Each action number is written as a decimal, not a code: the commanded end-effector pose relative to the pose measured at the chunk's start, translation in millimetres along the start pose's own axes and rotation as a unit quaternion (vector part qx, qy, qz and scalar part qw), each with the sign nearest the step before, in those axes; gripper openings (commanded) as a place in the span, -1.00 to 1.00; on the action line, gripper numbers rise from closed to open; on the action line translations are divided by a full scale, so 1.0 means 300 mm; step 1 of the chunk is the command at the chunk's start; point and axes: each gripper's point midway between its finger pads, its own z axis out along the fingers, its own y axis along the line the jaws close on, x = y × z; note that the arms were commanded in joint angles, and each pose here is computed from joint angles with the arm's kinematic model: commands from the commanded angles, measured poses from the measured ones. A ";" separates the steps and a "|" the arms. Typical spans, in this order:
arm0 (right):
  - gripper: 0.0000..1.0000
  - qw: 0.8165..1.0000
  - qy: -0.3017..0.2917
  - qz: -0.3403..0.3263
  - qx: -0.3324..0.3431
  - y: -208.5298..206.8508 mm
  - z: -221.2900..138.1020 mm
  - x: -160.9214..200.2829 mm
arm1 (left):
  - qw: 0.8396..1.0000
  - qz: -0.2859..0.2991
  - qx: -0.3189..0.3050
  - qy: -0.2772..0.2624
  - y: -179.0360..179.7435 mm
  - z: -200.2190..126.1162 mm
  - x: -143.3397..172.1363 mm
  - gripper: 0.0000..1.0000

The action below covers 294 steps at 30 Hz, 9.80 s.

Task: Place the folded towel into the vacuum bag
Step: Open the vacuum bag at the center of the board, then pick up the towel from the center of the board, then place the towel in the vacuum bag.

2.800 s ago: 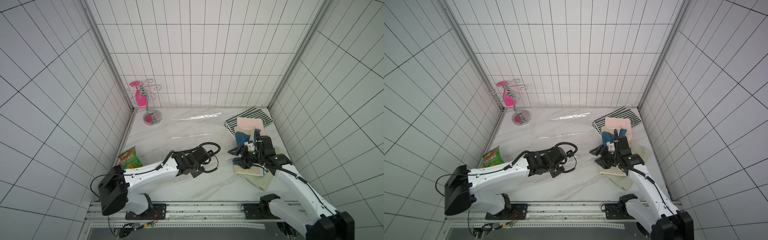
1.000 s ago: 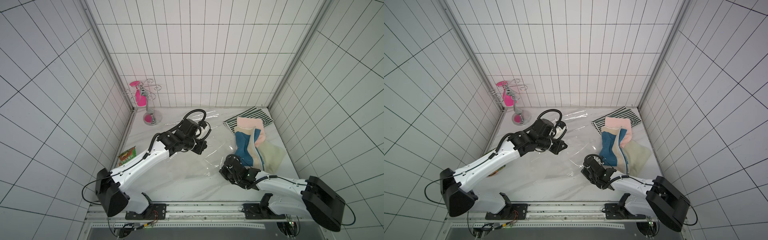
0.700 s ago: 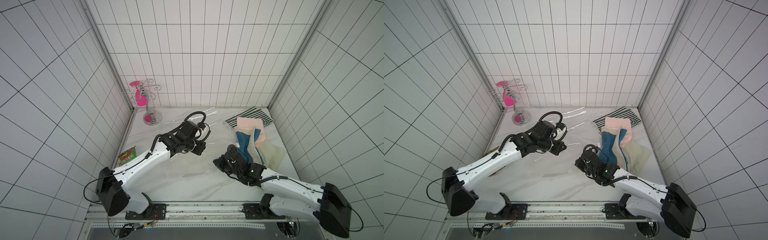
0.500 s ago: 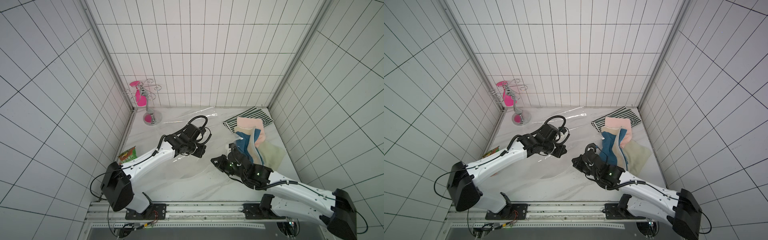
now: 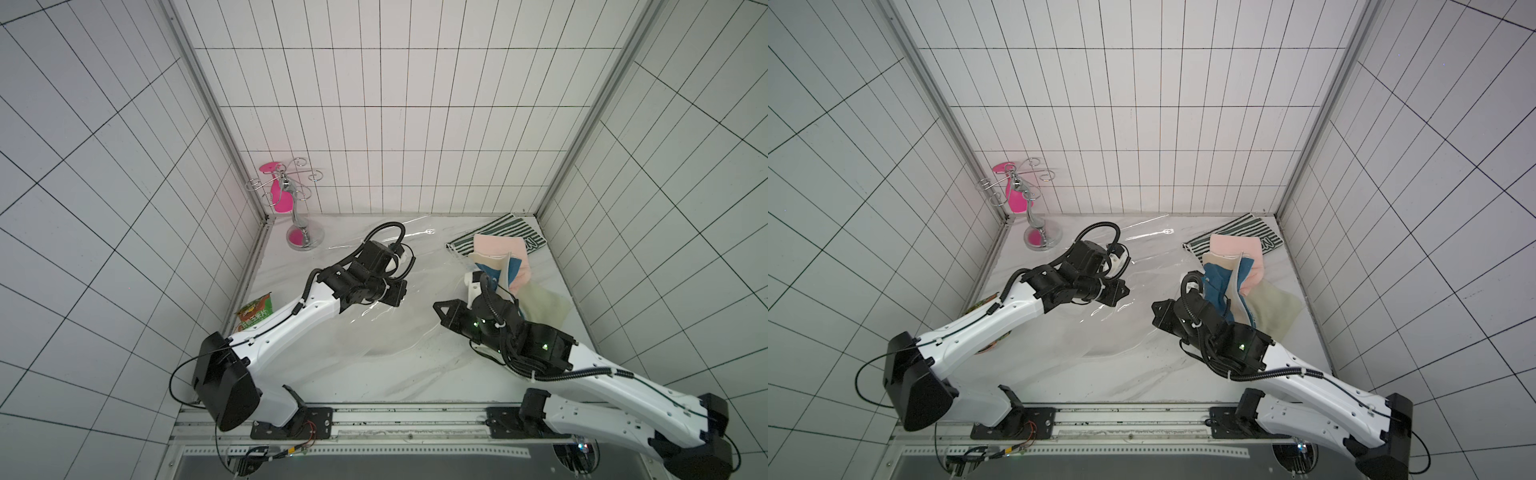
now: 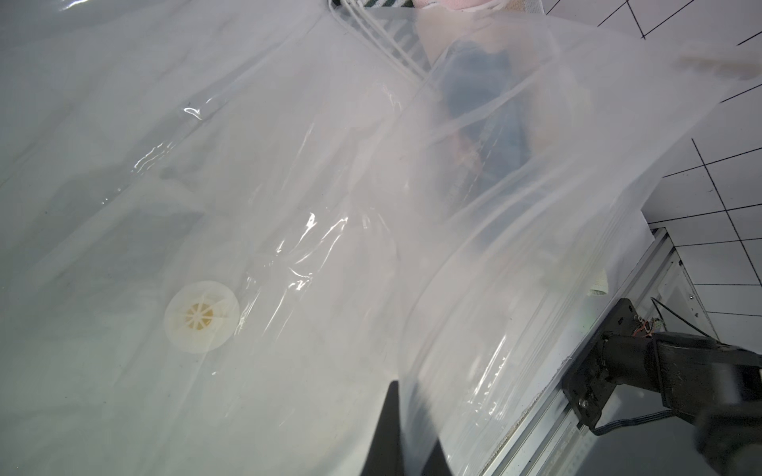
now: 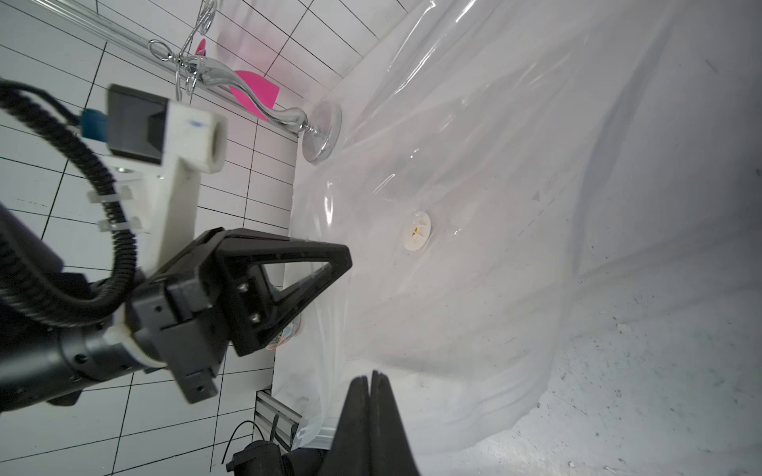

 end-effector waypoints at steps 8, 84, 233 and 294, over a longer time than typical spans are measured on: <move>-0.98 0.999 0.012 -0.047 -0.019 0.068 0.211 0.068 | 0.999 0.009 0.017 -0.033 -0.044 -0.051 -0.078 -1.00; -0.41 0.986 0.076 -0.146 -0.028 -0.109 0.293 0.214 | 0.991 0.077 -0.109 -0.010 0.142 -0.069 -0.176 -1.00; 0.97 0.811 0.198 -0.159 0.526 -0.958 0.342 -0.262 | 0.989 0.018 -0.104 -0.104 0.246 -0.229 -0.108 -1.00; -1.00 0.940 0.247 -0.193 0.132 -0.172 -0.025 0.023 | 0.985 0.079 -0.055 -0.141 0.029 0.046 -0.389 -1.00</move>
